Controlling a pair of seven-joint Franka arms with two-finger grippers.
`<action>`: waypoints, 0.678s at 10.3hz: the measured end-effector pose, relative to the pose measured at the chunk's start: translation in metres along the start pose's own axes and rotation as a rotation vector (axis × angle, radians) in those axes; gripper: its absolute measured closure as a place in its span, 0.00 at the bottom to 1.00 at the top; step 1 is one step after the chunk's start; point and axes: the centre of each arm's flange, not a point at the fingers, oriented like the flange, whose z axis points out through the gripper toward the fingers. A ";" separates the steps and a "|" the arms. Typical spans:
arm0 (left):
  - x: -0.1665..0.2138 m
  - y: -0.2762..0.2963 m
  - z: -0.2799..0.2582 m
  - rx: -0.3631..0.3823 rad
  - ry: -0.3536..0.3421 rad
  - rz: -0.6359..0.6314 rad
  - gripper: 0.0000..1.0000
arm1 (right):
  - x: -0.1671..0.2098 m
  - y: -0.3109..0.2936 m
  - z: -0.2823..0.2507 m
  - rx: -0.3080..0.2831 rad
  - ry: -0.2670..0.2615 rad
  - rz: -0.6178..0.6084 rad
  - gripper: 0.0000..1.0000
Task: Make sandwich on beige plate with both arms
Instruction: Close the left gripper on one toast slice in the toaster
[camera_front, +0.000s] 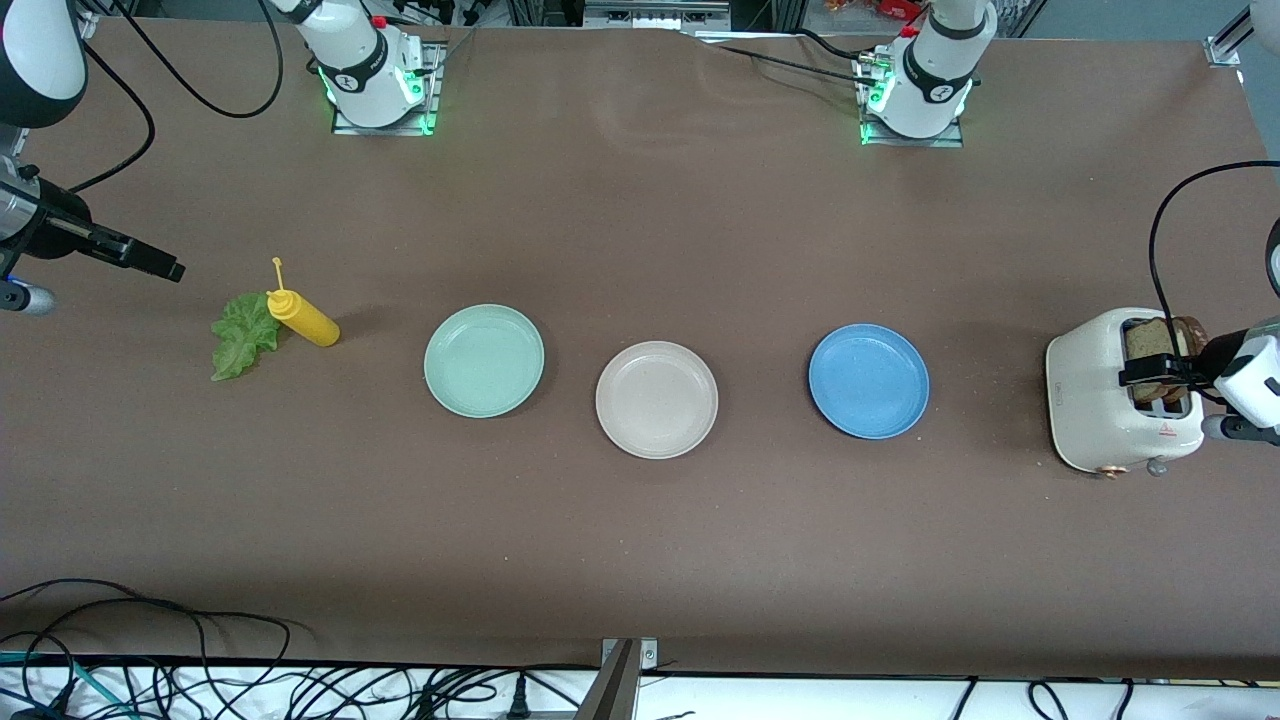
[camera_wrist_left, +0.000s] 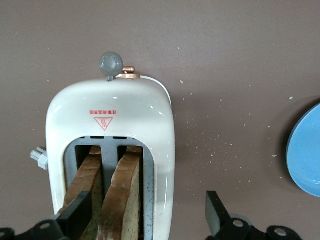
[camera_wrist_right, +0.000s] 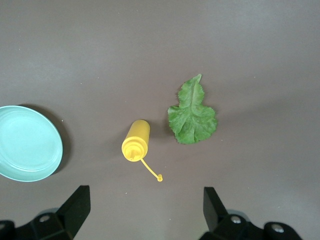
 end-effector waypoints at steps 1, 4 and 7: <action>-0.001 -0.002 0.002 -0.002 -0.004 0.000 0.00 | 0.000 0.000 0.000 0.000 0.000 0.000 0.00; -0.006 -0.007 0.008 -0.008 -0.015 -0.004 0.00 | 0.000 0.000 0.000 0.000 0.000 0.000 0.00; -0.013 -0.005 0.004 -0.008 -0.016 -0.003 0.10 | 0.000 0.000 0.000 0.000 0.000 0.000 0.00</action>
